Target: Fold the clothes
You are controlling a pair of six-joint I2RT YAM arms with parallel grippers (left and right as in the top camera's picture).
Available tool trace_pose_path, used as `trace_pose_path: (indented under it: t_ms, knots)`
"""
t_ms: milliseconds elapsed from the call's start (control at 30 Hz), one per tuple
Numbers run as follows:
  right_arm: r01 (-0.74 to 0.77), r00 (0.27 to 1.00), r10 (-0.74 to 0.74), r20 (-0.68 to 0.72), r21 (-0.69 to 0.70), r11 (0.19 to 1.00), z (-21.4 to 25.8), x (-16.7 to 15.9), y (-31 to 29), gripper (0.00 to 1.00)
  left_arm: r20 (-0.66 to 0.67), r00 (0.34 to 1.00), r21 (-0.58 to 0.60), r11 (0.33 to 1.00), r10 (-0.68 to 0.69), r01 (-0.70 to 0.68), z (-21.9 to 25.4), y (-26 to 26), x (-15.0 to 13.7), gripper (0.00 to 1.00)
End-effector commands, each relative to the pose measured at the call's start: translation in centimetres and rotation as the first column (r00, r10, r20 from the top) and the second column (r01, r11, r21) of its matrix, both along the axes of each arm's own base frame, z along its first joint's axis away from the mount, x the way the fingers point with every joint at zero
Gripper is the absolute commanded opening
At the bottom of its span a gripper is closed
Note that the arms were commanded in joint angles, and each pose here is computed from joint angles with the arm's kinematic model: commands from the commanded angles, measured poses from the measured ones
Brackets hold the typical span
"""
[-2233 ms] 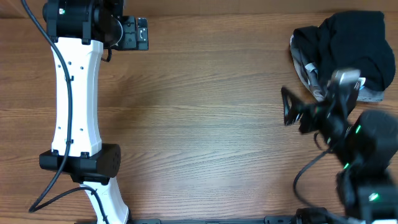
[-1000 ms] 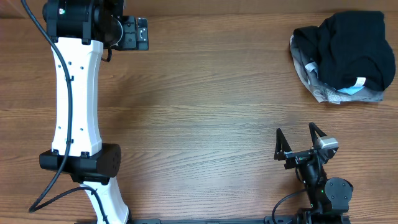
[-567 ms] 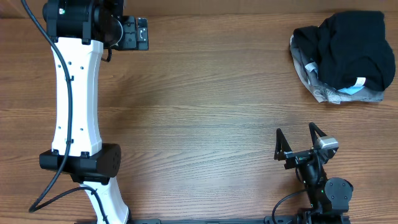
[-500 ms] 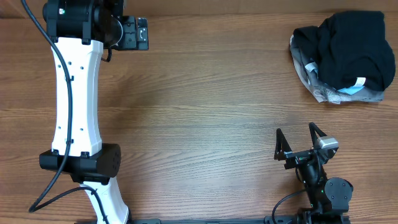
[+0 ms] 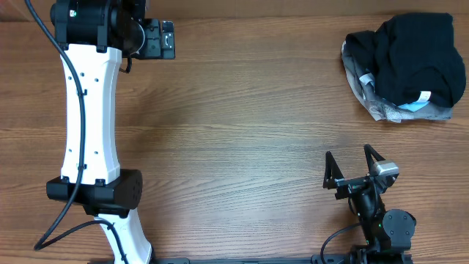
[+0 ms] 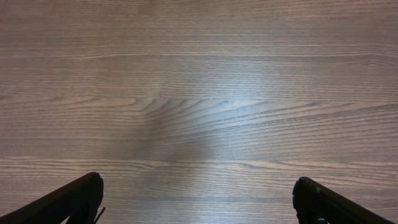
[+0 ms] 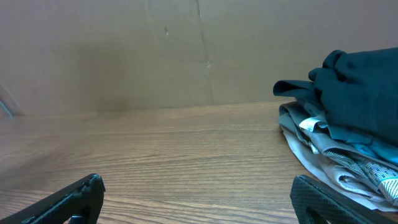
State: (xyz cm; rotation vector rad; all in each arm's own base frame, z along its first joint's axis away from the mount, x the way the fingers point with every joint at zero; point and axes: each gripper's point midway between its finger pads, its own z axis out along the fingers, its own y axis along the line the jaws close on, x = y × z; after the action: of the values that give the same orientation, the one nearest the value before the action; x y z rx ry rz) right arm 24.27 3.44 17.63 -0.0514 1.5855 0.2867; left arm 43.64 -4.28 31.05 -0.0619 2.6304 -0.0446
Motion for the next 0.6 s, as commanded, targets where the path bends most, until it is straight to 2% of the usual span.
trace_pose_path:
  t_ms: [0,133,300,467,567]
  knots:
    - [0.005,1.000,-0.005,0.009,0.007,1.000,0.0,0.0,-0.1,1.00,0.129,0.992,0.012,1.000,-0.009,0.007,4.5,0.2,-1.6,1.00]
    - [0.005,1.000,-0.005,0.009,0.007,1.000,0.0,0.0,-0.1,1.00,0.290,0.957,-0.012,1.000,-0.003,0.006,9.9,0.5,-4.4,1.00]
    - [0.005,1.000,-0.005,0.009,0.007,1.000,0.0,0.0,-0.1,1.00,0.516,0.854,-0.100,0.995,0.064,-0.014,13.8,0.5,-4.4,1.00]
    - [0.005,1.000,-0.005,0.009,0.007,1.000,0.0,0.0,-0.1,1.00,0.682,0.729,-0.141,0.989,0.059,0.052,13.1,-0.1,-6.0,1.00]
    - [0.005,1.000,-0.005,0.009,0.007,1.000,0.0,0.0,-0.1,1.00,0.714,0.696,-0.146,0.988,0.071,0.050,10.7,0.4,-7.7,1.00]
